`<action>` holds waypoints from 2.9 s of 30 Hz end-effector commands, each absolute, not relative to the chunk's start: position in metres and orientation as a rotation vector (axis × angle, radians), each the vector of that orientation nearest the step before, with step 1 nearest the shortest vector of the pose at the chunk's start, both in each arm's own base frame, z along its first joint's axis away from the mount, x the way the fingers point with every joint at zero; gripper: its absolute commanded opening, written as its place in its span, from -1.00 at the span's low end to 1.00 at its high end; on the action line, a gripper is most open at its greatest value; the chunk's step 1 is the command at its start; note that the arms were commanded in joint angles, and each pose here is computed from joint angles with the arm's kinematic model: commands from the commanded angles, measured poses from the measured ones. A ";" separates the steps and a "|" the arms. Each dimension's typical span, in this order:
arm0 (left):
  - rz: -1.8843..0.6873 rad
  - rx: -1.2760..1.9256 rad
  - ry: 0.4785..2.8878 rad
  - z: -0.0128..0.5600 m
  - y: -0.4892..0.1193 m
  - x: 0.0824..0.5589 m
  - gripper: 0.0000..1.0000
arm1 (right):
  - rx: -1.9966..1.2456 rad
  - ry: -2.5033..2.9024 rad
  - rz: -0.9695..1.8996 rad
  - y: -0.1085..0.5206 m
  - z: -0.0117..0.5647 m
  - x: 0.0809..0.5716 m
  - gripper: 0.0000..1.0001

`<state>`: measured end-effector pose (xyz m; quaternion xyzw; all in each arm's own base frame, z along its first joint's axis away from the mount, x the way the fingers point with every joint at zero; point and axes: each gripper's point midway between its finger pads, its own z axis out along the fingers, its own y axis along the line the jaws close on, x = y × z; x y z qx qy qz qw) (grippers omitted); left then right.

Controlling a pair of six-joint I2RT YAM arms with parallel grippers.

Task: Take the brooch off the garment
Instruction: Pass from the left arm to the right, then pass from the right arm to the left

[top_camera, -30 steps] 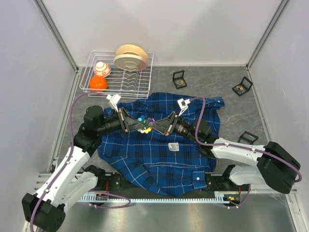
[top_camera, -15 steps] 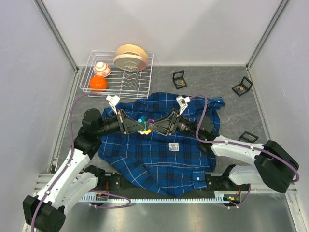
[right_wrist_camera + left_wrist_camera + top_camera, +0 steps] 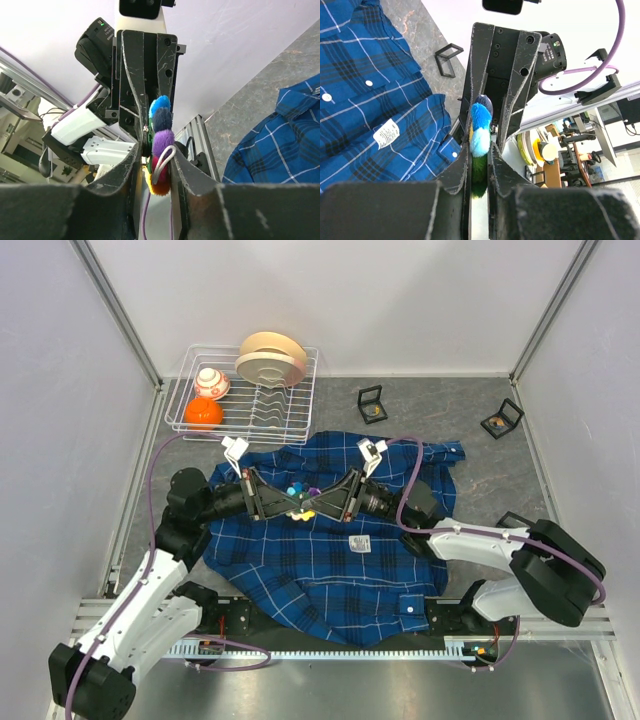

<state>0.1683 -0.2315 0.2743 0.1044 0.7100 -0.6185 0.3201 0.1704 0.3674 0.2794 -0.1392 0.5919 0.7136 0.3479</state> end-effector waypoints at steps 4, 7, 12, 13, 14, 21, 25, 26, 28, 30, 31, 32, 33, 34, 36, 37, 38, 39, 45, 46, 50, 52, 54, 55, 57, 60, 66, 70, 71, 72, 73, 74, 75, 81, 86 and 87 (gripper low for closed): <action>-1.708 0.305 1.823 0.277 -0.235 0.159 -0.96 | -0.420 1.316 2.007 0.359 0.321 0.146 -0.22; -1.717 0.310 1.820 0.277 -0.235 0.158 -0.96 | -0.406 1.295 2.021 0.353 0.321 0.144 -0.11; -1.727 0.322 1.813 0.277 -0.235 0.156 -0.96 | -0.389 1.294 2.027 0.350 0.323 0.146 -0.17; -1.734 0.339 1.803 0.278 -0.235 0.154 -0.96 | -0.385 1.285 2.026 0.348 0.324 0.147 -0.21; -1.737 0.341 1.802 0.277 -0.235 0.154 -0.96 | -0.379 1.281 2.032 0.347 0.324 0.147 -0.26; -1.778 0.358 1.779 0.275 -0.236 0.149 -0.96 | -0.367 1.212 2.092 0.341 0.334 0.141 -0.39; -1.789 0.363 1.760 0.275 -0.236 0.148 -0.96 | -0.368 1.176 2.110 0.336 0.337 0.139 -0.25; -1.790 0.367 1.760 0.275 -0.236 0.148 -0.96 | -0.367 1.176 2.108 0.335 0.336 0.138 -0.23; -1.796 0.366 1.757 0.274 -0.236 0.147 -0.96 | -0.364 1.185 2.101 0.334 0.333 0.140 -0.24; -1.803 0.371 1.734 0.277 -0.236 0.146 -0.96 | -0.359 1.180 2.100 0.332 0.333 0.140 -0.31; -1.807 0.371 1.730 0.276 -0.236 0.146 -0.96 | -0.362 1.182 2.100 0.333 0.333 0.140 -0.35; -1.811 0.375 1.722 0.277 -0.236 0.145 -0.96 | -0.368 1.189 2.101 0.334 0.332 0.139 -0.41; -1.817 0.370 1.717 0.278 -0.235 0.145 -0.97 | -0.370 1.200 2.103 0.335 0.330 0.140 -0.52; -1.819 0.381 1.699 0.281 -0.235 0.144 -0.96 | -0.375 1.204 2.103 0.337 0.330 0.141 -0.54; -1.827 0.381 1.691 0.282 -0.236 0.143 -0.96 | -0.383 1.209 2.108 0.338 0.329 0.140 -0.54; -1.827 0.379 1.694 0.282 -0.236 0.144 -0.96 | -0.389 1.217 2.108 0.341 0.330 0.141 -0.52; -1.828 0.379 1.698 0.282 -0.236 0.144 -0.96 | -0.398 1.220 2.106 0.343 0.330 0.140 -0.49; -1.830 0.381 1.700 0.282 -0.236 0.144 -0.96 | -0.406 1.221 2.103 0.344 0.330 0.140 -0.45; -1.819 0.385 1.713 0.283 -0.236 0.145 -0.96 | -0.424 1.268 2.095 0.355 0.324 0.137 -0.46; -1.819 0.387 1.713 0.284 -0.236 0.146 -0.96 | -0.426 1.270 2.095 0.355 0.323 0.137 -0.47; -1.815 0.379 1.708 0.286 -0.236 0.146 -0.96 | -0.431 1.275 2.104 0.357 0.321 0.135 -0.51; -1.813 0.377 1.715 0.286 -0.237 0.148 -0.96 | -0.446 1.276 2.117 0.360 0.321 0.133 -0.54; -1.812 0.368 1.715 0.287 -0.237 0.149 -0.96 | -0.454 1.275 2.129 0.363 0.320 0.131 -0.86; -1.808 0.359 1.714 0.289 -0.237 0.150 -0.96 | -0.450 1.267 2.129 0.362 0.320 0.131 -1.00; -1.788 0.348 1.710 0.290 -0.235 0.151 -0.82 | -0.393 1.245 2.121 0.358 0.325 0.135 -1.00; -1.723 0.294 1.744 0.281 -0.232 0.155 -0.27 | -0.315 1.256 2.068 0.352 0.323 0.145 -1.00; -1.675 0.255 1.746 0.274 -0.226 0.153 -0.07 | -0.220 1.244 2.029 0.338 0.325 0.157 -1.00; -1.645 0.230 1.751 0.271 -0.224 0.157 -0.03 | -0.191 1.267 1.998 0.337 0.324 0.162 -1.00; -1.614 0.235 1.775 0.266 -0.223 0.158 0.12 | -0.190 1.265 1.990 0.336 0.327 0.162 -1.00; -1.577 0.221 1.758 0.274 -0.221 0.163 0.29 | -0.181 1.308 1.961 0.339 0.321 0.167 -1.00; -1.547 0.211 1.764 0.274 -0.220 0.165 0.32 | -0.175 1.323 1.946 0.340 0.320 0.168 -1.00; -1.508 0.227 1.744 0.277 -0.219 0.166 0.34 | -0.158 1.324 1.924 0.339 0.323 0.171 -1.00; -1.464 0.191 1.737 0.281 -0.215 0.171 0.36 | -0.144 1.372 1.900 0.342 0.315 0.175 -1.00; -1.483 0.150 1.729 0.277 -0.215 0.173 0.38 | -0.160 1.379 1.884 0.348 0.318 0.177 -1.00; -1.547 0.135 1.691 0.283 -0.219 0.173 0.44 | -0.171 1.404 1.901 0.353 0.311 0.175 -1.00; -1.549 0.139 1.690 0.283 -0.219 0.173 0.45 | -0.178 1.398 1.906 0.354 0.312 0.174 -1.00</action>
